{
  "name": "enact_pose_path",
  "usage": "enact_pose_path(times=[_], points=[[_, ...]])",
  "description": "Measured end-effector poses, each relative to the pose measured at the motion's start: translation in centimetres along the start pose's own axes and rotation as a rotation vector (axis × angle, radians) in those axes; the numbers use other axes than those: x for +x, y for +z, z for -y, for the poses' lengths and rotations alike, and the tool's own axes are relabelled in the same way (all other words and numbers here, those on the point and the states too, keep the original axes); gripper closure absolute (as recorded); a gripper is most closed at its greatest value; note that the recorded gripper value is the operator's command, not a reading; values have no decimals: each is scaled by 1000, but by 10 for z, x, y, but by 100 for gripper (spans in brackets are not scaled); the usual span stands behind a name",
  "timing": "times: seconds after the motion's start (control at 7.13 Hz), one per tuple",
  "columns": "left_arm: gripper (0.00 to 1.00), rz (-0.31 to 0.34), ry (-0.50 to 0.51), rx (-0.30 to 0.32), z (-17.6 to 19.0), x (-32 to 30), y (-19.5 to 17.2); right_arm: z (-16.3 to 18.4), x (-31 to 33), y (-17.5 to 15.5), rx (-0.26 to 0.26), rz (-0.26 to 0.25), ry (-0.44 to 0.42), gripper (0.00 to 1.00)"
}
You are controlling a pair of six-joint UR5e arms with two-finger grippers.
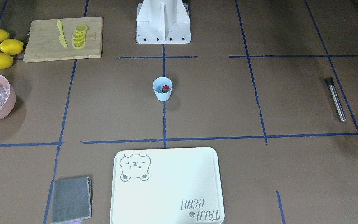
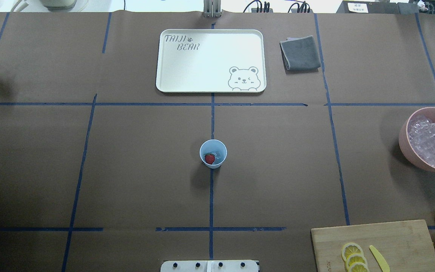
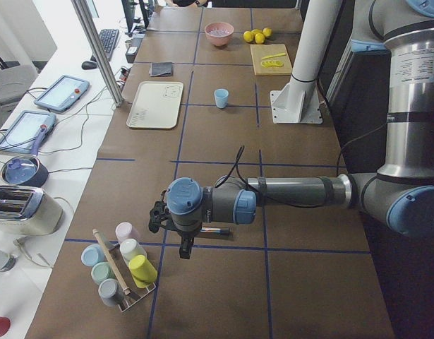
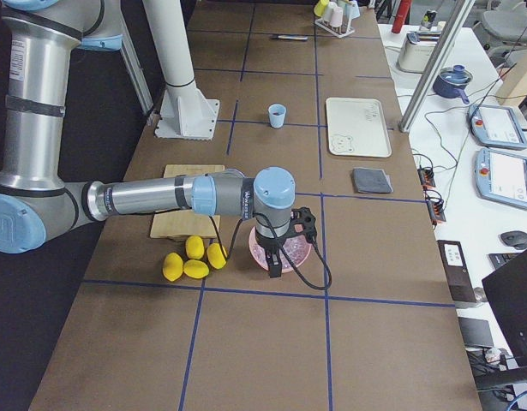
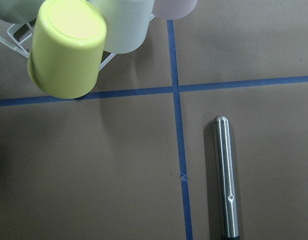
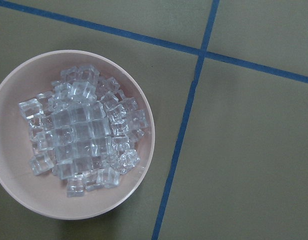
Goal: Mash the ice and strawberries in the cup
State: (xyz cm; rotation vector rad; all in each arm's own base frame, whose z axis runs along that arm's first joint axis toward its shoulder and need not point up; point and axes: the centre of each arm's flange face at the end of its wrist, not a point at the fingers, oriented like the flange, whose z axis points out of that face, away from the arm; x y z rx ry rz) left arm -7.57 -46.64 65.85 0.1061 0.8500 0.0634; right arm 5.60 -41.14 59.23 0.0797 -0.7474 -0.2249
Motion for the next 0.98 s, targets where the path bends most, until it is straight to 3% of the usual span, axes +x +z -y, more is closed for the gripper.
enact_pose_path(times=[0.98], points=[[0,0,-11,-7,-5,-4,3,0,0,-1,1,0,7,0]])
